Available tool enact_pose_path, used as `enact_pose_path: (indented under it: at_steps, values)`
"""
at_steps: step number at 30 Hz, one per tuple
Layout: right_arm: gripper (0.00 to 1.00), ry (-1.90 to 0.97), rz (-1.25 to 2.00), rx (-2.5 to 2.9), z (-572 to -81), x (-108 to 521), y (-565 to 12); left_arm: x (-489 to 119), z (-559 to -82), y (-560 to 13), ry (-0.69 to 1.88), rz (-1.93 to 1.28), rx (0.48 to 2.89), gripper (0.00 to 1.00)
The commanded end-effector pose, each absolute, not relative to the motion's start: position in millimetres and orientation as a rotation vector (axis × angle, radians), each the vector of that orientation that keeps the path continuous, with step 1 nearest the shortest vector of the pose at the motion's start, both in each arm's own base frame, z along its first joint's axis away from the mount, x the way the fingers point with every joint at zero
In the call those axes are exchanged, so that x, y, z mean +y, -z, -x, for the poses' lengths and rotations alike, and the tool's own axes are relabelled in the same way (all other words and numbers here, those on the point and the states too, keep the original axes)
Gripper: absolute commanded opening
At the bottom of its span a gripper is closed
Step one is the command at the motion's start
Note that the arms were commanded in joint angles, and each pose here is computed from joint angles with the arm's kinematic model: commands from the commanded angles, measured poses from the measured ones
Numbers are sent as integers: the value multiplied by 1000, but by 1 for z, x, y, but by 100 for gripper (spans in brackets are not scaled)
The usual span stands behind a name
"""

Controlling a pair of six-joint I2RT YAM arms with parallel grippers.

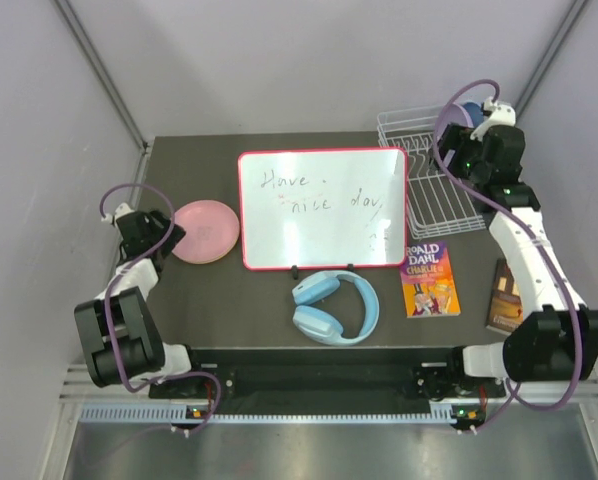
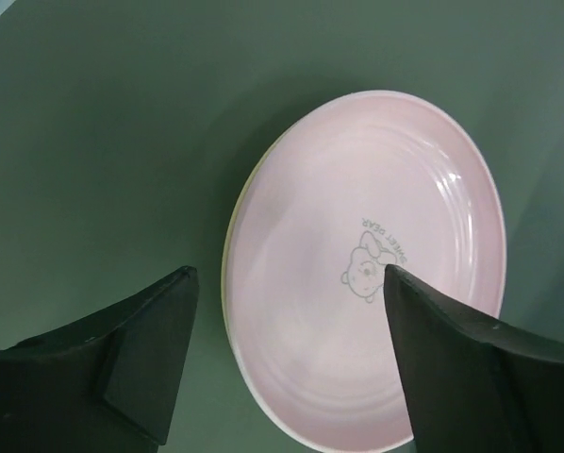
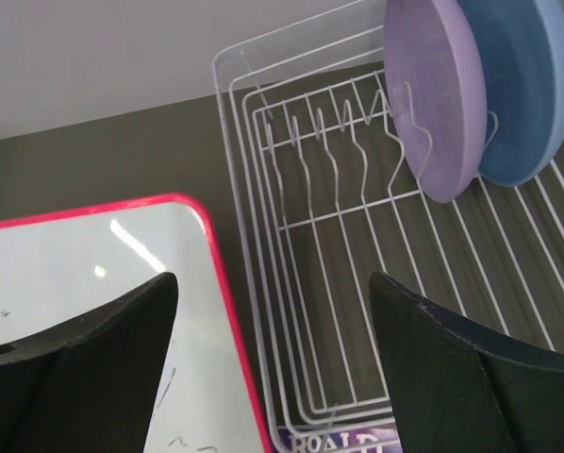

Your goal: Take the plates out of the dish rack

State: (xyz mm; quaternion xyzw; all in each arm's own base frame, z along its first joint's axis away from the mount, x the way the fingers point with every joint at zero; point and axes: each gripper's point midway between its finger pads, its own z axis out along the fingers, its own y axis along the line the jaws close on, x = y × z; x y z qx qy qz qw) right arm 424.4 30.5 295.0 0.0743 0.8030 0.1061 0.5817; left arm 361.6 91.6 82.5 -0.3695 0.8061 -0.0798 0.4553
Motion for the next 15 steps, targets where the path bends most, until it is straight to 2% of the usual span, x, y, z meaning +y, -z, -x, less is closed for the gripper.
enact_pose_path:
  at_steps: [1,8,9,15]
  values:
    - [82,-92,-215,1818,-464,-10,-313,93,-375,-126,231,849,1872,94]
    - [82,129,-203,1824,-529,-50,-312,62,-378,-178,442,731,1760,94]
    - [82,154,-190,1867,-542,-53,-292,56,-376,-191,469,700,1732,94]
    - [79,330,-121,1908,-579,-75,-258,31,-369,-226,591,546,1657,94]
